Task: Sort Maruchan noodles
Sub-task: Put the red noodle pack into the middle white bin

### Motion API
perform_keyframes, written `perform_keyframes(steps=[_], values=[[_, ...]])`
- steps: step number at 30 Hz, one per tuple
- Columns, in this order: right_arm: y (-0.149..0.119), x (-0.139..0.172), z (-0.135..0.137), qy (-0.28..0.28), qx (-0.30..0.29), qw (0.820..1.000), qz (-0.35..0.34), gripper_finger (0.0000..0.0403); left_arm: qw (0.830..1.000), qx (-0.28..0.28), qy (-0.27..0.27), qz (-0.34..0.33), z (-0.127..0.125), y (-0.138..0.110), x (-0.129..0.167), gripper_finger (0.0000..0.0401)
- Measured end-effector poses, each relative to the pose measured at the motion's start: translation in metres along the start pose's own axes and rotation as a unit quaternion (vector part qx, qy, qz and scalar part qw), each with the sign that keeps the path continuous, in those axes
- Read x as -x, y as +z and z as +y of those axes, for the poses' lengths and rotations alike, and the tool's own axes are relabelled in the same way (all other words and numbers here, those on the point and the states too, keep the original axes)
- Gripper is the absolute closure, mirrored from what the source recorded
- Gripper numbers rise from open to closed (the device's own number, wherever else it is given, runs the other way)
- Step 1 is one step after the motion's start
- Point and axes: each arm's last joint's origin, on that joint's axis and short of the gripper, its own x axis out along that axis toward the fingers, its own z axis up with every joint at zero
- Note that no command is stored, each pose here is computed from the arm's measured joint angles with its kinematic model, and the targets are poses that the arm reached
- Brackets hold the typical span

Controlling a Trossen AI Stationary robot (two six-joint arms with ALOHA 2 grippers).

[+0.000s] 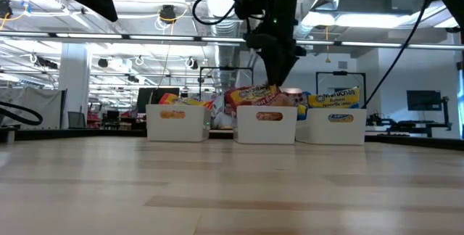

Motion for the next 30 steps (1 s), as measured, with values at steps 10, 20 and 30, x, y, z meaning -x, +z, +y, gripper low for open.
perform_keyframes(steps=[10, 20, 30], values=[[-0.014, 0.001, -0.004, -0.028, -0.011, 0.997, 0.071, 0.0227, 1.0, 0.001, 0.0, 0.019, 0.0, -0.001, 0.0, 0.0401], [-0.014, -0.024, 0.004, -0.007, -0.019, 0.999, 0.037, 0.0227, 1.0, 0.001, 0.0, 0.015, 0.0, -0.001, 0.0, 0.0401], [-0.013, -0.055, -0.017, 0.032, -0.064, 0.996, 0.046, 0.0227, 1.0, -0.001, 0.001, 0.013, 0.0, -0.001, 0.0, 0.0401]])
